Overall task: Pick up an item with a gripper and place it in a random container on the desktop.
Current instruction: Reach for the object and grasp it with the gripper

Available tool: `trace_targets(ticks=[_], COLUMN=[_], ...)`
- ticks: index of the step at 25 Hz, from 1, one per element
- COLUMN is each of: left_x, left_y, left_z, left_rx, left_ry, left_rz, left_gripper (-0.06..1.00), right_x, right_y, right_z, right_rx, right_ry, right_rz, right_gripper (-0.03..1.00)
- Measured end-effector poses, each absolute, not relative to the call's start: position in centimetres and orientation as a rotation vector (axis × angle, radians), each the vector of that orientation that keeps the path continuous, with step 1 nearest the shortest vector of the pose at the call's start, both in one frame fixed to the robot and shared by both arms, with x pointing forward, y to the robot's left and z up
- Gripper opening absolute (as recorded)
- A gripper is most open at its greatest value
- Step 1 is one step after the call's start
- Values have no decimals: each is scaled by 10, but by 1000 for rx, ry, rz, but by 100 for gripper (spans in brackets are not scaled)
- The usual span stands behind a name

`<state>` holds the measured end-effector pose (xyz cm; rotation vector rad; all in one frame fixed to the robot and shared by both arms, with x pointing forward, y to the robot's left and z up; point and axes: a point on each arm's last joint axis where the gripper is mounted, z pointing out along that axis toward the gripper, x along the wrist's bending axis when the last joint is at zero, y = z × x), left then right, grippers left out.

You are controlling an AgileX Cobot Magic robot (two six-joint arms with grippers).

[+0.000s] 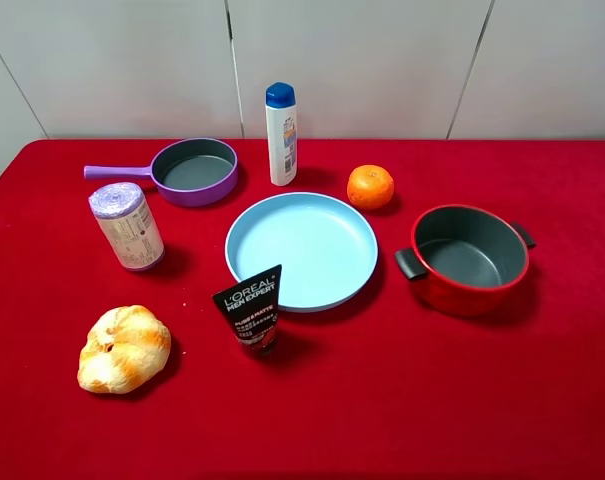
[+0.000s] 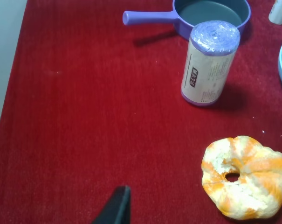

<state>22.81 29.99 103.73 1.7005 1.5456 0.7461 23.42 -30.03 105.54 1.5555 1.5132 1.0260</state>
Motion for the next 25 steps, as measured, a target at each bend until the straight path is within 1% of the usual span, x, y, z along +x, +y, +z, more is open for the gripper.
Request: trace_targets(ticks=[25], left_x=[228], left_y=[300], left_z=[1037], left_rx=[1701], left_ry=[1546], left_rz=[746], left_gripper=[99], right_x=[234], right_y=[-300], right_z=[1055], right_rx=[1555], right_ry=[1513], right_rz=[1026], right_gripper=[69])
